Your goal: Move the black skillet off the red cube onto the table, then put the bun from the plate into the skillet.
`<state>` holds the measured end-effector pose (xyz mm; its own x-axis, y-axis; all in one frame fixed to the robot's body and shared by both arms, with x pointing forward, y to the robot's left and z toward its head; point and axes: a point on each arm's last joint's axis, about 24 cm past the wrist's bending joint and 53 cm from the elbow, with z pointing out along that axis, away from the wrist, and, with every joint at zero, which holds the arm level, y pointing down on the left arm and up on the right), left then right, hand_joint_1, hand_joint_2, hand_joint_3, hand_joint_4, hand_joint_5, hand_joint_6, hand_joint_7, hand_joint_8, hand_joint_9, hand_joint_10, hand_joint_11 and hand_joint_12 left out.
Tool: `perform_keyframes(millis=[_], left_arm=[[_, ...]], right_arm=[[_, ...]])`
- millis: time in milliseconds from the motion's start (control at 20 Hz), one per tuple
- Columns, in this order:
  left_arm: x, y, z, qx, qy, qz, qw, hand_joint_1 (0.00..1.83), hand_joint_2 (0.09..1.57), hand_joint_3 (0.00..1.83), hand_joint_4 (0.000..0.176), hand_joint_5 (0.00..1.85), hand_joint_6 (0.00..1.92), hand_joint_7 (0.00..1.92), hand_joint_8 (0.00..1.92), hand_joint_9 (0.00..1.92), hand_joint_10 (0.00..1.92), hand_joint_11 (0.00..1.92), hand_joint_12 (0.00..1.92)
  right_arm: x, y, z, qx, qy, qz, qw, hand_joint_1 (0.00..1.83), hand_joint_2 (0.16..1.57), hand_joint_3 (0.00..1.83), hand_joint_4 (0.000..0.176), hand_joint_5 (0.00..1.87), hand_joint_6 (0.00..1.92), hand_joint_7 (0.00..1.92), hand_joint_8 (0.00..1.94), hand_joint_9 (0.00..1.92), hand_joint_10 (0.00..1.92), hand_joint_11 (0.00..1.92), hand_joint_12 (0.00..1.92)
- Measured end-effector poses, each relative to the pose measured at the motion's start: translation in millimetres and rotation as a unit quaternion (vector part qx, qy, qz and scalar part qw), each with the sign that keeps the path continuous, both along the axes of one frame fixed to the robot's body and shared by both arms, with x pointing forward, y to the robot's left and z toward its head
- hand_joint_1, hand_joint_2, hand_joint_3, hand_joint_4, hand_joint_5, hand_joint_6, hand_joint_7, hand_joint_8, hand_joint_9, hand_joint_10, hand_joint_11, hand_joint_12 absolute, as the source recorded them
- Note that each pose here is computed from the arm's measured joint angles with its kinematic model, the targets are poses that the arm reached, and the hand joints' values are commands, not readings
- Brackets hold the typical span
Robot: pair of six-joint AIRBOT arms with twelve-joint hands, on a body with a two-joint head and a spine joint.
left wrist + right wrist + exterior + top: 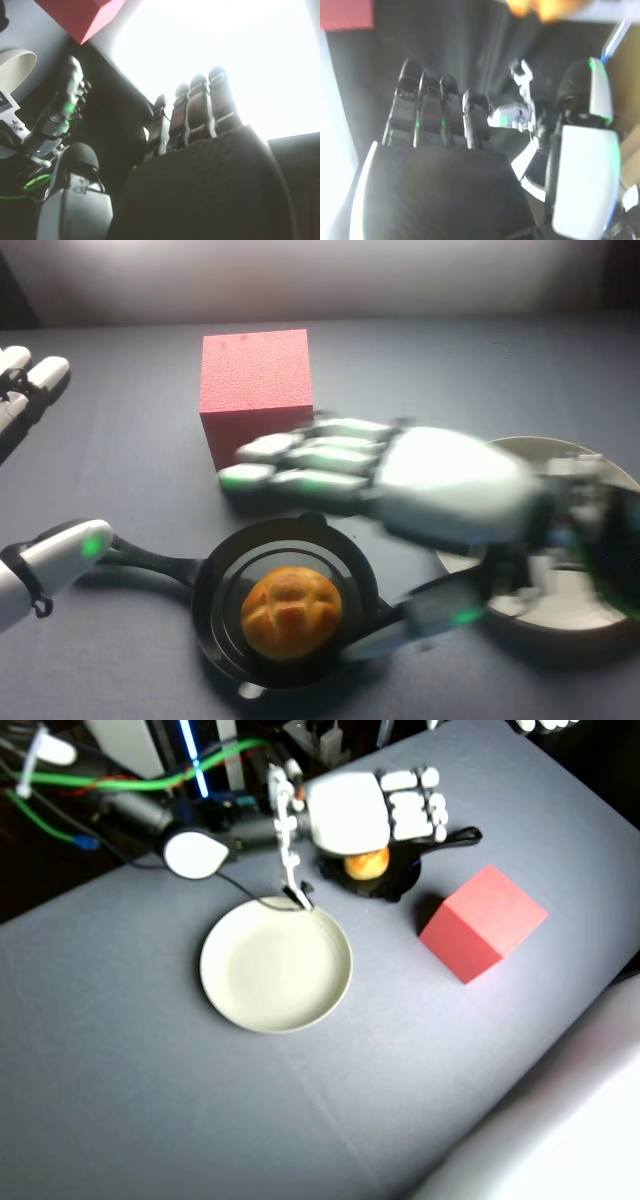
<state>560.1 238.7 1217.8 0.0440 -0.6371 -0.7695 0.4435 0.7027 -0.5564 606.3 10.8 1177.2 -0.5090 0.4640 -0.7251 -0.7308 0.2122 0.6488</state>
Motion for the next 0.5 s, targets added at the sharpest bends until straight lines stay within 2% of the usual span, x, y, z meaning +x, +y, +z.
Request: perform_keyframes(millis=[50,100,150,200,250,300,350,400,450,500], left_arm=[[0,1.2,0,-0.001,0.0,0.003,1.0,0.04,1.24,0.02,0.082,0.01,0.0,0.04,0.01,0.02,0.01,0.02,0.01],[0,0.5,1,-0.001,-0.002,0.001,1.0,0.07,1.24,0.01,0.064,0.01,0.0,0.04,0.01,0.03,0.01,0.04,0.02],[0,-2.8,3,-0.001,-0.005,-0.006,1.0,0.12,1.21,0.0,0.054,0.02,0.0,0.06,0.01,0.04,0.01,0.05,0.03],[-1,-5.6,9,0.001,-0.013,-0.014,0.9998,0.13,1.19,0.0,0.056,0.02,0.0,0.07,0.01,0.05,0.01,0.05,0.03],[-2,-8.8,17,0.003,-0.027,-0.023,0.9994,0.13,1.18,0.0,0.055,0.02,0.0,0.07,0.01,0.05,0.01,0.05,0.03],[-2,-9.8,21,0.002,-0.035,-0.026,0.9991,0.24,1.19,0.0,0.061,0.0,0.0,0.06,0.0,0.06,0.01,0.02,0.02],[-1,-10.7,25,0.0,-0.041,-0.028,0.9988,0.27,1.19,0.0,0.063,0.0,0.0,0.06,0.0,0.06,0.01,0.02,0.02],[1,-10.7,30,0.002,-0.05,-0.03,0.9983,0.21,1.25,0.02,0.067,0.0,0.0,0.02,0.0,0.06,0.01,0.02,0.03],[1,-11.1,35,-0.002,-0.057,-0.03,0.9979,0.18,1.29,0.01,0.088,0.0,0.0,0.0,0.0,0.02,0.0,0.0,0.0],[1,-14.6,41,-0.006,-0.068,-0.038,0.997,0.24,1.28,0.0,0.059,0.0,0.0,0.01,0.0,0.0,0.0,0.0,0.0]], right_arm=[[8,-20,-1,0.006,0.01,-0.022,0.9997,0.81,0.86,0.01,0.068,0.0,0.0,0.0,0.0,0.0,0.0,0.0,0.01],[18,-52,4,0.023,0.018,-0.056,0.998,0.79,0.89,0.02,0.093,0.0,0.0,0.0,0.0,0.0,0.0,0.0,0.0],[24,-78,15,0.044,0.016,-0.081,0.9956,0.81,0.8,0.0,0.159,0.0,0.0,0.0,0.0,0.0,0.0,0.0,0.0],[25,-99,26,0.062,0.007,-0.1,0.993,0.81,0.78,0.0,0.173,0.0,0.0,0.0,0.0,0.0,0.0,0.0,0.0],[22,-122,42,0.088,-0.012,-0.12,0.9887,0.81,0.77,0.0,0.175,0.0,0.0,0.0,0.0,0.0,0.0,0.0,0.0],[19,-135,50,0.096,-0.027,-0.132,0.9862,0.7,0.82,0.01,0.152,0.0,0.0,0.0,0.0,0.0,0.0,0.0,0.0],[13,-148,56,0.106,-0.041,-0.143,0.9833,0.68,0.83,0.01,0.147,0.0,0.0,0.0,0.0,0.0,0.0,0.0,0.0],[4,-162,62,0.118,-0.055,-0.155,0.9793,0.69,0.93,0.02,0.145,0.0,0.0,0.0,0.0,0.02,0.0,0.05,0.02],[-2,-169,64,0.124,-0.062,-0.159,0.9774,0.69,1.0,0.01,0.089,0.0,0.0,0.04,0.0,0.07,0.01,0.1,0.03],[-11,-178,69,0.134,-0.076,-0.168,0.9737,0.6,1.03,0.01,0.054,0.03,0.0,0.11,0.01,0.14,0.01,0.16,0.05]])
